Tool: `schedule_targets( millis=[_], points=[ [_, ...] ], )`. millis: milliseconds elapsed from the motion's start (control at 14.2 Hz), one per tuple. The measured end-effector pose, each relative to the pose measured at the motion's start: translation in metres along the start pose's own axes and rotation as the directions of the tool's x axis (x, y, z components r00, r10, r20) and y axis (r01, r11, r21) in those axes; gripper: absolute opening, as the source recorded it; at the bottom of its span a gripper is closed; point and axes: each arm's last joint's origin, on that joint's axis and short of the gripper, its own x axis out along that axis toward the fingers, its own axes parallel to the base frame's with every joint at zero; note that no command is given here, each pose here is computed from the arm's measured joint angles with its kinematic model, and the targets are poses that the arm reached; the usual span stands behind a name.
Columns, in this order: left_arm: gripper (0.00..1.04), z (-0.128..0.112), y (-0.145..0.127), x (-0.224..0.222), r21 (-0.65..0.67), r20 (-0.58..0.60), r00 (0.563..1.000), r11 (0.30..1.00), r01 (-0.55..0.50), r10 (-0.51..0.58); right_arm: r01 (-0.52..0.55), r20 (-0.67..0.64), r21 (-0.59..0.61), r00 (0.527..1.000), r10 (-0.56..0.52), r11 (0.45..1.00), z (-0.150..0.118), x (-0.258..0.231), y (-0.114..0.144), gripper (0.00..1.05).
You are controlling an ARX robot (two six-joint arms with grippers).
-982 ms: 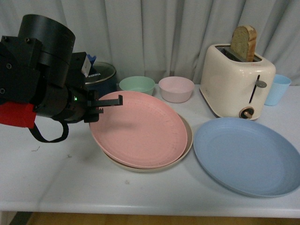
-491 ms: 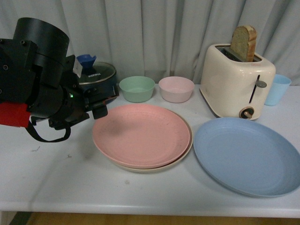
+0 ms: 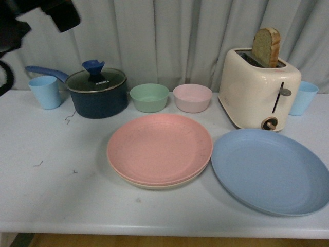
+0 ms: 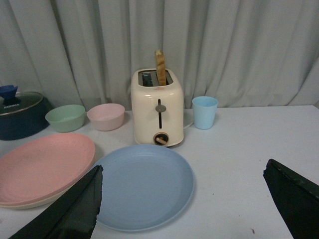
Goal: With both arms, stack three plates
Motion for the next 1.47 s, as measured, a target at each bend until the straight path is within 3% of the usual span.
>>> schedule_targets(
  millis=[211, 351, 491, 842, 982, 1474],
  points=[
    [0.51, 0.000, 0.019, -0.075, 0.251, -0.044, 0.998, 0.968, -0.032, 0.044, 0.000, 0.000, 0.000, 1.000, 0.000, 1.000, 0.000, 0.000, 0.000, 0.98],
    [0.24, 0.011, 0.030, -0.121, 0.287, 0.049, 0.999, 0.957, -0.034, 0.020, 0.000, 0.000, 0.000, 1.000, 0.000, 1.000, 0.000, 0.000, 0.000, 0.98],
    [0.01, 0.003, 0.040, -0.134, 0.299, 0.055, 0.998, 0.954, -0.032, 0.016, 0.000, 0.000, 0.000, 1.000, 0.000, 1.000, 0.000, 0.000, 0.000, 0.98],
    [0.02, -0.015, 0.062, -0.160, 0.306, 0.037, 0.999, 0.952, -0.014, 0.003, 0.000, 0.000, 0.000, 1.000, 0.000, 1.000, 0.000, 0.000, 0.000, 0.98],
    [0.02, -0.019, 0.071, -0.166, 0.304, 0.037, 0.998, 0.951, -0.052, 0.042, 0.000, 0.000, 0.000, 1.000, 0.000, 1.000, 0.000, 0.000, 0.000, 0.98],
    [0.02, -0.029, 0.071, -0.184, 0.306, 0.044, 0.999, 0.952, -0.027, 0.014, 0.000, 0.000, 0.000, 1.000, 0.000, 1.000, 0.000, 0.000, 0.000, 0.98]
  ],
)
